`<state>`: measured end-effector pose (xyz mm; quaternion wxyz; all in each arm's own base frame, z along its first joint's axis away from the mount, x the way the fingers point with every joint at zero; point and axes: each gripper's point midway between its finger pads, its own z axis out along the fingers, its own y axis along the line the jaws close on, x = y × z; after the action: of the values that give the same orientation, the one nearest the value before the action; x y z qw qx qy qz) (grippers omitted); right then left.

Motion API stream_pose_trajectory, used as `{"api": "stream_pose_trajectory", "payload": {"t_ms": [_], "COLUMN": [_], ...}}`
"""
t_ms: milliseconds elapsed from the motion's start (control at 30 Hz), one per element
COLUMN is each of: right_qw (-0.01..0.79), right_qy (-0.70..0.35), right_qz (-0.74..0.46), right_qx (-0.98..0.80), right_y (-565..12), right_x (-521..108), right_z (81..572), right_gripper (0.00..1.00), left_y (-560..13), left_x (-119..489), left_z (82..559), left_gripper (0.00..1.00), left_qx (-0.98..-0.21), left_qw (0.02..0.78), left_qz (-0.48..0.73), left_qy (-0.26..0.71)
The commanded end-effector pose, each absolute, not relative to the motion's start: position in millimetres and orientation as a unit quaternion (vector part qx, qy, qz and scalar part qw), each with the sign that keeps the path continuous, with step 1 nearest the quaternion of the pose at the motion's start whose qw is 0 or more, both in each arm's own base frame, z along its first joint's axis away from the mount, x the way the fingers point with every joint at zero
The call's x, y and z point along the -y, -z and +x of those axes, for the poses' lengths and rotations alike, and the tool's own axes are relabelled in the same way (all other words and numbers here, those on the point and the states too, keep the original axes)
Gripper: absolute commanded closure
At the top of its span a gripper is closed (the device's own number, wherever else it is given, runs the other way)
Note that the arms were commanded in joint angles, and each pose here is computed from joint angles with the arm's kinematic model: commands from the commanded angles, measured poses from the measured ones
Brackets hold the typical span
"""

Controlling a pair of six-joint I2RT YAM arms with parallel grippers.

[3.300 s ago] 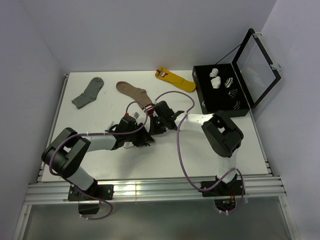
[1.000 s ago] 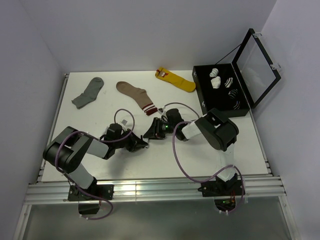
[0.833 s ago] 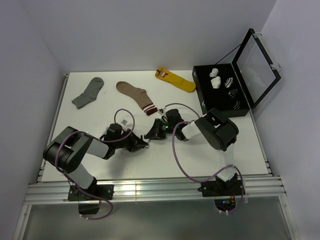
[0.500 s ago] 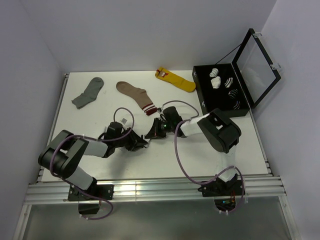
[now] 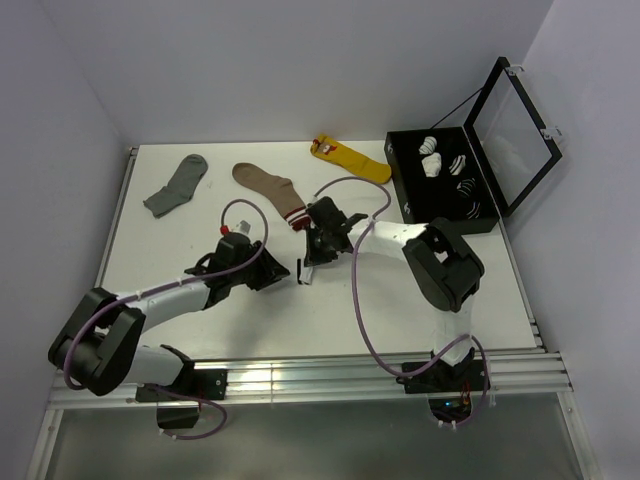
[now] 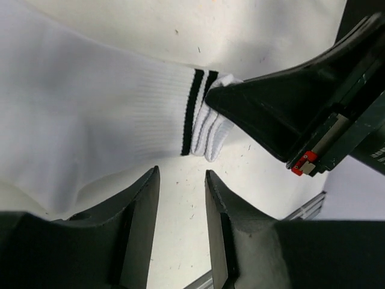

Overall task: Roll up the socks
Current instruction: Roll the sock at the center of the board.

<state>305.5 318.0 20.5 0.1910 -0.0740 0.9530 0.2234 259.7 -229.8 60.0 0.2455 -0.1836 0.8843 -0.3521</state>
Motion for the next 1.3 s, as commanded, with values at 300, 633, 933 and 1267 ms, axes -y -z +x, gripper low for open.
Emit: {"api": "stream_pose_trajectory", "payload": {"t_ms": [300, 633, 933, 1267], "right_qw": [0.161, 0.153, 0.145, 0.183], "right_qy": [-0.126, -0.135, -0.157, -0.277], "right_qz": [-0.093, -0.094, -0.094, -0.061], "right_qx": [-0.975, -0.975, -0.972, -0.941], "right_y": [-12, -11, -14, -47], "right_x": [-300, -305, -311, -309], "right_z": [297, 295, 291, 299], "right_gripper": [1.00, 1.00, 1.00, 0.70], "left_y": [-65, -46, -14, -3], "left_x": [286, 301, 296, 289], "left_z": [271, 271, 259, 251], "left_gripper": [0.59, 0.62, 0.94, 1.00], "left_qx": [-0.897, -0.904, -0.925, -0.930], "left_qw": [0.318, 0.327, 0.295, 0.275], "left_qz": [-0.103, -0.090, -0.102, -0.116], "left_qy": [0.291, 0.261, 0.217, 0.216]}}
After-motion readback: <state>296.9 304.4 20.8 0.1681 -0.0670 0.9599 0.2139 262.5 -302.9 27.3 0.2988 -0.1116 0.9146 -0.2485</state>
